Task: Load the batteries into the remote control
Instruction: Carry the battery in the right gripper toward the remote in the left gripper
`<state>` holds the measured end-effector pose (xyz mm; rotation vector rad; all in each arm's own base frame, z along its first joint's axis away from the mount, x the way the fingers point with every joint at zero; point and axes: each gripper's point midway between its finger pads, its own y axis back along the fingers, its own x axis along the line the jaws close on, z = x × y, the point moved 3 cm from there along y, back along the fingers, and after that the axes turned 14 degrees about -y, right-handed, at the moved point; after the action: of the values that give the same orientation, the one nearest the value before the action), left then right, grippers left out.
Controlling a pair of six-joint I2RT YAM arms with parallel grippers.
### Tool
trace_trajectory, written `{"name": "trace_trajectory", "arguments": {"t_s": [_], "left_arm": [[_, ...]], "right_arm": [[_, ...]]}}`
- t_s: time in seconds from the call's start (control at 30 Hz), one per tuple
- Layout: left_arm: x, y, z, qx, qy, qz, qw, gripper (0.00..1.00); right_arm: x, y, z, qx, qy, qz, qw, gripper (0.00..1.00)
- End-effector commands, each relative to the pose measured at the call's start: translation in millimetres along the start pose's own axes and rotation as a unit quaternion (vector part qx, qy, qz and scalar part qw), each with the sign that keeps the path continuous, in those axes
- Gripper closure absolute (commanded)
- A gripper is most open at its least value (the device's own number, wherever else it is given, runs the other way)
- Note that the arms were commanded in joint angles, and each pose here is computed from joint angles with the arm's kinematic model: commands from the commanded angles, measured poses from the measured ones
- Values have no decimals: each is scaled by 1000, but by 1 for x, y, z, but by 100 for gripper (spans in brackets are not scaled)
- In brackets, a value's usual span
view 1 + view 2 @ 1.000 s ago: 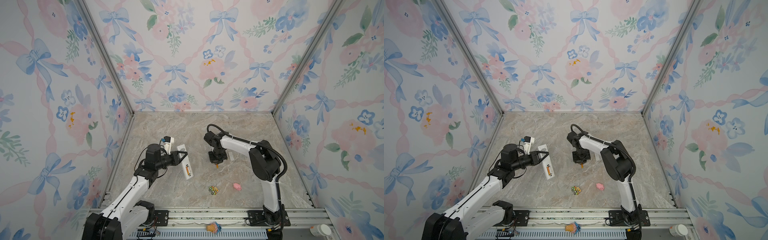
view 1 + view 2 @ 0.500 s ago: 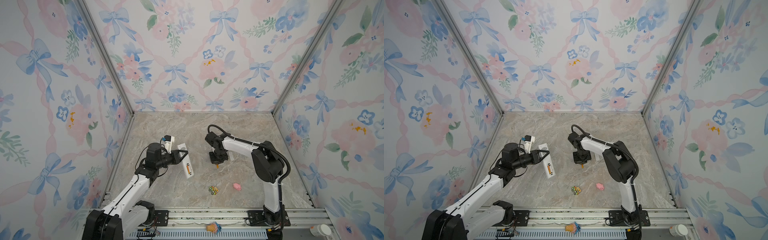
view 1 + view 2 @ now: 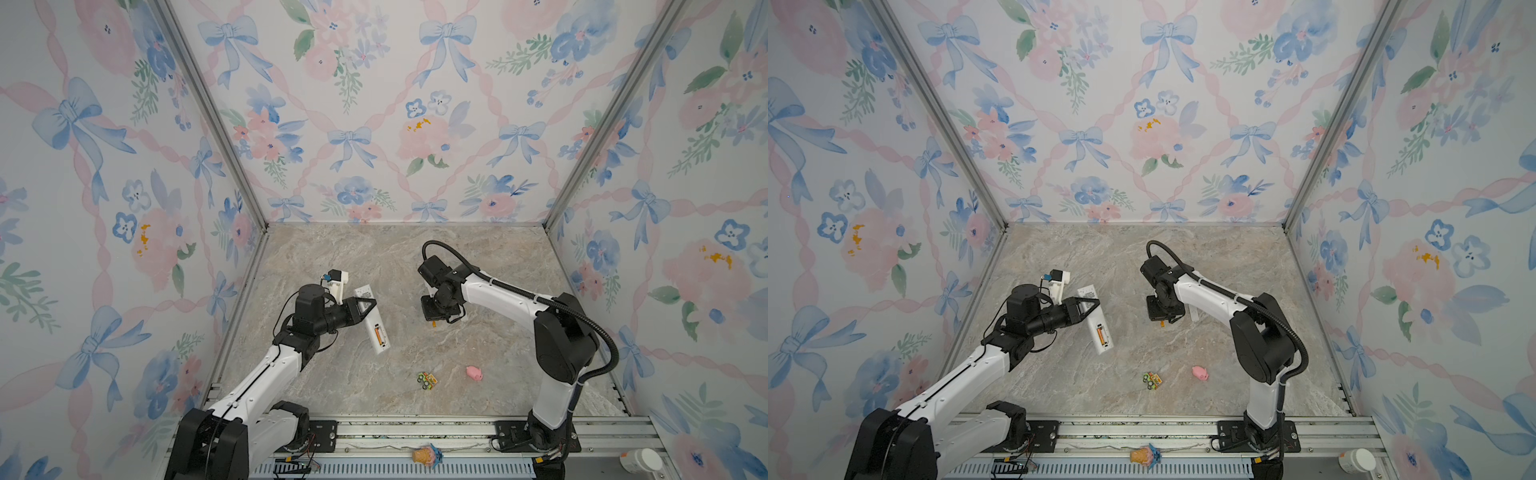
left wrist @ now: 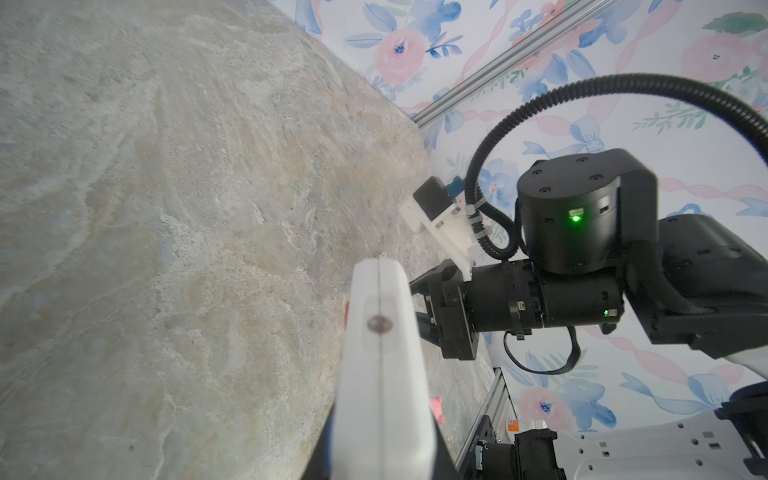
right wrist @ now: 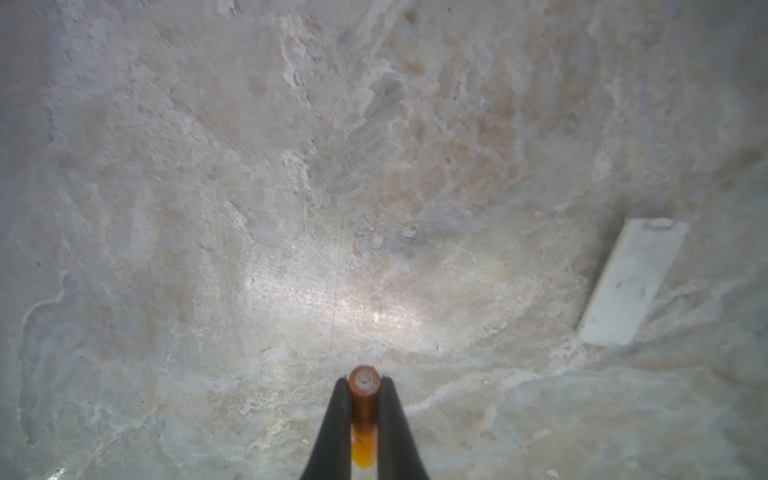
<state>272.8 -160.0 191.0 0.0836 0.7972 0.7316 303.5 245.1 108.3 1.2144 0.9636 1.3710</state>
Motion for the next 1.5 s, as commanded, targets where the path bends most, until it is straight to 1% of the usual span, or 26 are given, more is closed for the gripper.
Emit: {"name": "trace_trajectory", "arguments": {"t_s": [0.0,0.3,0.53,0.6,0.63,1.03,1.23,1.47], "left_arm": [[-4,1,20,-27,-4,-4,1000,100],[1,3,27,-35,3,0,999,100],[6,5,33,-44,13,4,999,100],[7,6,35,-49,17,2,999,100],[8,6,36,-50,20,2,999,100],[5,9,44,-65,30,-17,997,100],[2,10,47,-73,37,-23,996,100],[1,12,48,-80,42,-26,996,100]], "right_arm": [[2,10,-4,-5,9,14,1000,100],[20,42,1,-45,20,73,996,100],[45,76,8,-84,33,129,988,100],[50,81,9,-90,38,138,986,100],[52,95,9,-104,40,152,982,100],[89,155,2,-156,84,228,957,100],[108,170,-2,-164,111,247,949,100],[112,170,-5,-162,117,251,947,100]]}}
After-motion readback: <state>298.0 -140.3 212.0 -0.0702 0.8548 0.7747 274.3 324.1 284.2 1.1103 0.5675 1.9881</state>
